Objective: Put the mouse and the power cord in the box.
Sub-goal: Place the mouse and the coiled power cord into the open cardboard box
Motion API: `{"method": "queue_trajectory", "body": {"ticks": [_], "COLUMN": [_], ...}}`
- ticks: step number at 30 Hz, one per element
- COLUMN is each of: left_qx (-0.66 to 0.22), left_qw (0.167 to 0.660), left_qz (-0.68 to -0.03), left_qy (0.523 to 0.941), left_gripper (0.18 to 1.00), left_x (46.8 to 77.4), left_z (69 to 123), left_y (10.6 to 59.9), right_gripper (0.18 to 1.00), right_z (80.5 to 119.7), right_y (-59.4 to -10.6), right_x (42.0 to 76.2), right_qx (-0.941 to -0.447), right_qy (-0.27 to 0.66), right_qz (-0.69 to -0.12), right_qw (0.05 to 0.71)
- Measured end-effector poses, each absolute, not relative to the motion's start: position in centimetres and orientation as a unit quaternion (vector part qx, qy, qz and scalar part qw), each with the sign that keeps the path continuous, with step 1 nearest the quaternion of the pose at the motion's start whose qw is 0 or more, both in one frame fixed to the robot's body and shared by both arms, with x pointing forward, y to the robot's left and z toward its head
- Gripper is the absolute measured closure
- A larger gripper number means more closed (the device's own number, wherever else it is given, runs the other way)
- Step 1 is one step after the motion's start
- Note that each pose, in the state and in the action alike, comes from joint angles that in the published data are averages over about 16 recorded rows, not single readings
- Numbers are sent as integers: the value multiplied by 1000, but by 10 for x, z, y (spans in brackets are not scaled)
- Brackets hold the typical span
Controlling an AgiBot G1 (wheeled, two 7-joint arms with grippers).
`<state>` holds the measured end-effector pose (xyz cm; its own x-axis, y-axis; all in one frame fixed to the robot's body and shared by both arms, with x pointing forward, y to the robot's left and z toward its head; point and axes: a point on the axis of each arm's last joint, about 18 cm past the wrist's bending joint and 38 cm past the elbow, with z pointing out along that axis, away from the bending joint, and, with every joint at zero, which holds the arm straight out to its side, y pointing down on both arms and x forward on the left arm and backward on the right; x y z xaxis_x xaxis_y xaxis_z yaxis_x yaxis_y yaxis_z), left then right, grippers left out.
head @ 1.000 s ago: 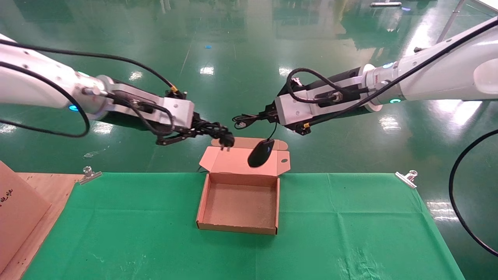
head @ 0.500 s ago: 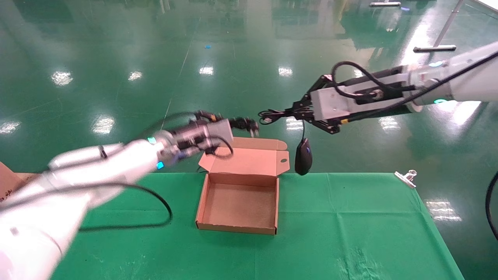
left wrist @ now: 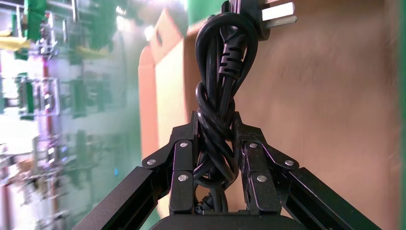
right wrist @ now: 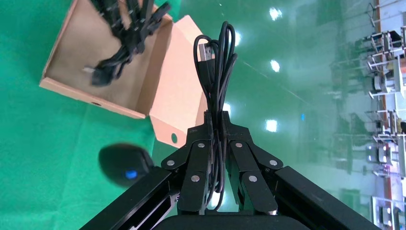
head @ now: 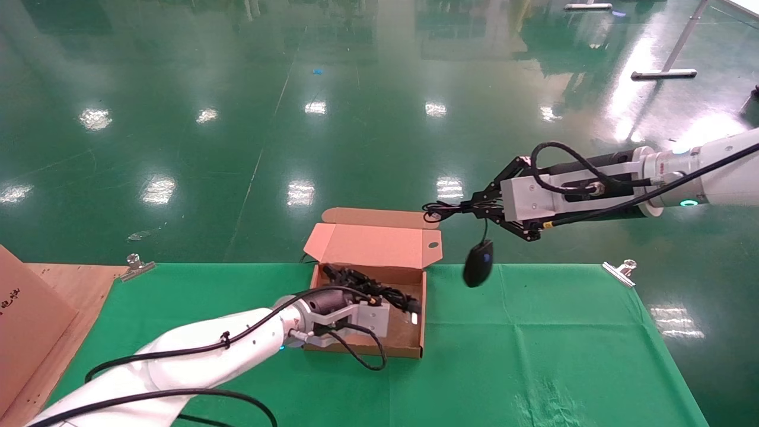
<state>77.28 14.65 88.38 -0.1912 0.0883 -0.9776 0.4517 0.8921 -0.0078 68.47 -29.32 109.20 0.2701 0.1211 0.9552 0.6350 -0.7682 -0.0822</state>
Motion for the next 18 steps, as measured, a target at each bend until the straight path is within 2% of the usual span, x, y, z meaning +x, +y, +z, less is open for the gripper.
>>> {"method": "queue_trajectory", "body": {"ticks": [10,18], "left_qx": [178,168], "left_qw": [618,616], "left_qz": [-127,-138], "left_qy": [755,757], "left_gripper": [859,804], "left_x": [776,776], "left_z": [878,884], "left_y": [146,144], "right_gripper": [971,971], "right_z": [1082,1083], "right_y": [-298,-290], "right_x": [688,687], "right_qx": [-766,-766], "right_qy": [-241,-247], "right_qz": [-548,-544], "right_qw": [234,238]}}
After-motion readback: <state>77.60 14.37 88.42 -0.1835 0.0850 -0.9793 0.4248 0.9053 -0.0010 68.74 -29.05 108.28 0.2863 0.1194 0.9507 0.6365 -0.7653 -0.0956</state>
